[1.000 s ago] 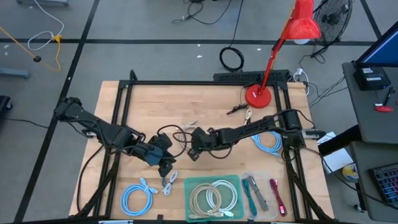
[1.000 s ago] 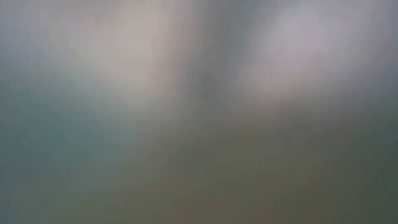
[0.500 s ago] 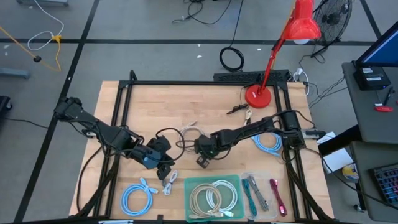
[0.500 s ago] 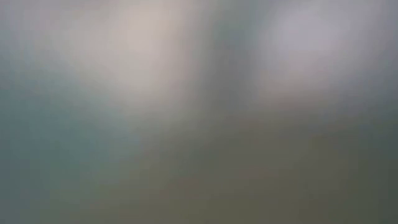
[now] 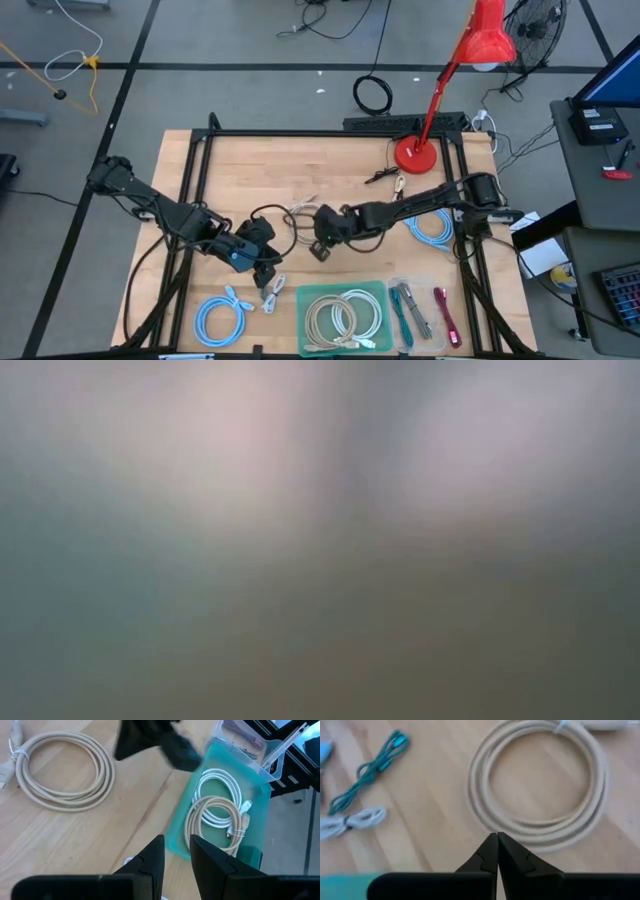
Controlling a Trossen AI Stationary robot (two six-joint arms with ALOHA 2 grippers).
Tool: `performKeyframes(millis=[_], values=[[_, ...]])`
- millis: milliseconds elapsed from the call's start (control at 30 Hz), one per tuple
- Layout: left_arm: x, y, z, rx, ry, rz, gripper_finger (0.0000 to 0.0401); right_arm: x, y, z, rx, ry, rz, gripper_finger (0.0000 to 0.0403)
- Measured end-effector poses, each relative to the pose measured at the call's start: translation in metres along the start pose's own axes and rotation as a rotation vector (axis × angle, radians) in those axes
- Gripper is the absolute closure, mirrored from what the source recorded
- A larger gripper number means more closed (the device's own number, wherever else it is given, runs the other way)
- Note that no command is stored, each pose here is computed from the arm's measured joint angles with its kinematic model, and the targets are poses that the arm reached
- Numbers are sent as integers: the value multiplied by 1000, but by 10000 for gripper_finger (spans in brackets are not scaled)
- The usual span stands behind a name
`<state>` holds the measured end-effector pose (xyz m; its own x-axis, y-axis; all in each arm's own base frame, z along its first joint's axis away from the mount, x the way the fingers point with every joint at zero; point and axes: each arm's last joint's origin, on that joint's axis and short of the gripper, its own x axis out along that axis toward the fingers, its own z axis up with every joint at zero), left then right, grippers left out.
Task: Pick & Place USB Port
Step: Put the brown hdmi cable into the green bin
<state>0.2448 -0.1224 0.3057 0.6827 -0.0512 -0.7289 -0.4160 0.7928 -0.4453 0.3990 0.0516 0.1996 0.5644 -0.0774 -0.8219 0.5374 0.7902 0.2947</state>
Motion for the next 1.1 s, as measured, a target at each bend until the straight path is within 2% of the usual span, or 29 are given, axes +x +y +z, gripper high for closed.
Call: performKeyframes(millis=[167, 300, 433, 833, 1000, 1100], values=[[0, 0, 0, 3, 0, -1, 309, 17, -10, 15, 56, -58, 15, 403], [0, -1, -1, -6, 10, -9, 309, 32, -18, 15, 77, -42, -11, 403], [-1, -3, -4, -11, 19, -18, 309, 32, -19, 15, 71, -38, -20, 403], [-3, -5, -7, -12, 8, -15, 309, 47, -39, -24, 83, 57, -102, 403], [-2, -4, -7, -13, 7, -13, 309, 48, -41, -30, 84, 89, -98, 403], [-2, -4, -7, -14, 7, -13, 309, 46, -43, -35, 47, 163, -102, 403]])
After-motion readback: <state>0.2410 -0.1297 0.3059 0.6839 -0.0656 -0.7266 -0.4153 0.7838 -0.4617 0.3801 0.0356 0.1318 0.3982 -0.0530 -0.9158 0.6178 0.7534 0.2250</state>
